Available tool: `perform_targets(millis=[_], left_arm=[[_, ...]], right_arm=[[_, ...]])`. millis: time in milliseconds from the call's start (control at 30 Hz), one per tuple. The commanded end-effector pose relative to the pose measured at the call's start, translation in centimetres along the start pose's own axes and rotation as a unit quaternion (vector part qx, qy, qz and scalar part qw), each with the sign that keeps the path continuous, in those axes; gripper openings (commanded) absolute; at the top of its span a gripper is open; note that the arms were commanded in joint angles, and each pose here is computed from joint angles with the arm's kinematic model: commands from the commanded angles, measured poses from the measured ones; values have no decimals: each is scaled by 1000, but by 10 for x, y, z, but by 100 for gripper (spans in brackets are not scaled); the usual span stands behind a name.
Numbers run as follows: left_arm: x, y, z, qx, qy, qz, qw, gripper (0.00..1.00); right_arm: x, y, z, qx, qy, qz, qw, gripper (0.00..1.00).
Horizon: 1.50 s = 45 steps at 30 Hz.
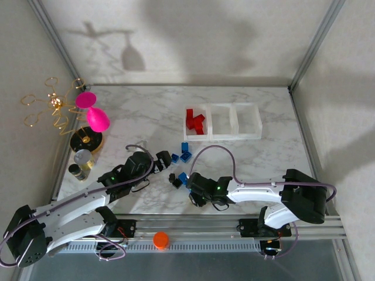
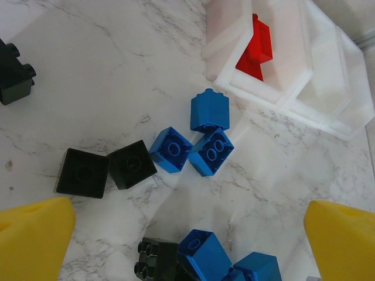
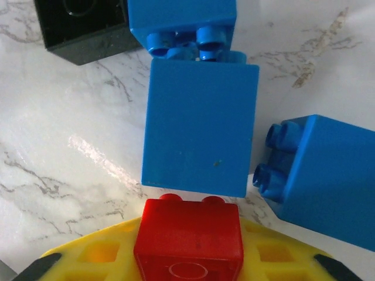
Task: Sort the legos into containers by color
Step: Pick up the lego from the bottom-center of the table, then place the lego in the container.
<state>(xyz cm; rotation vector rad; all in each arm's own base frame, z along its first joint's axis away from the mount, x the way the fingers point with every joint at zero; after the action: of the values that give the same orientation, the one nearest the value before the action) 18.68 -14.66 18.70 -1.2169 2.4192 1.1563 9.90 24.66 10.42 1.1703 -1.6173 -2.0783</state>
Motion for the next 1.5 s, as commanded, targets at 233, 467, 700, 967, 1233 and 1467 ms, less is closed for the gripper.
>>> perform_targets(millis=[233, 467, 700, 967, 1233, 1467], left_arm=[[-8, 0, -26, 40, -10, -2, 999, 99], [-16, 2, -37, 47, -15, -19, 999, 100], [-28, -4, -53, 57, -17, -40, 997, 100], [-47, -13, -60, 44, -10, -69, 997, 100], [-62, -21, -65, 37, -3, -84, 996, 99], [-64, -25, -63, 32, -2, -89, 995, 100]], right_arm=[[-24, 24, -6, 12, -34, -40, 999, 23], [-57, 55, -34, 14, -88, -93, 992, 23], [-103, 69, -83, 59, -144, -145, 977, 23], [-171, 61, -137, 111, -168, -195, 960, 23], [-222, 16, -183, 162, -170, -194, 953, 24], [-239, -22, -210, 190, -164, -173, 952, 28]])
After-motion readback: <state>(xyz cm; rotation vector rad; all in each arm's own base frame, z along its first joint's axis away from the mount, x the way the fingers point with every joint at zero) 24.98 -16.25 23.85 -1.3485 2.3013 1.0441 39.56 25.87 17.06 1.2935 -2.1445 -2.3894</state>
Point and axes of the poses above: each hand's point on the last joint's axis, 136 mm out from that joint toward the fingers, its own y axis back along the fingers, its own z axis along the line the jaws close on, x = y × z, the point moved 9 cm from there along y, back along the fingers, and after that the axes turned 8 degrees about y, right-handed, at the moved point
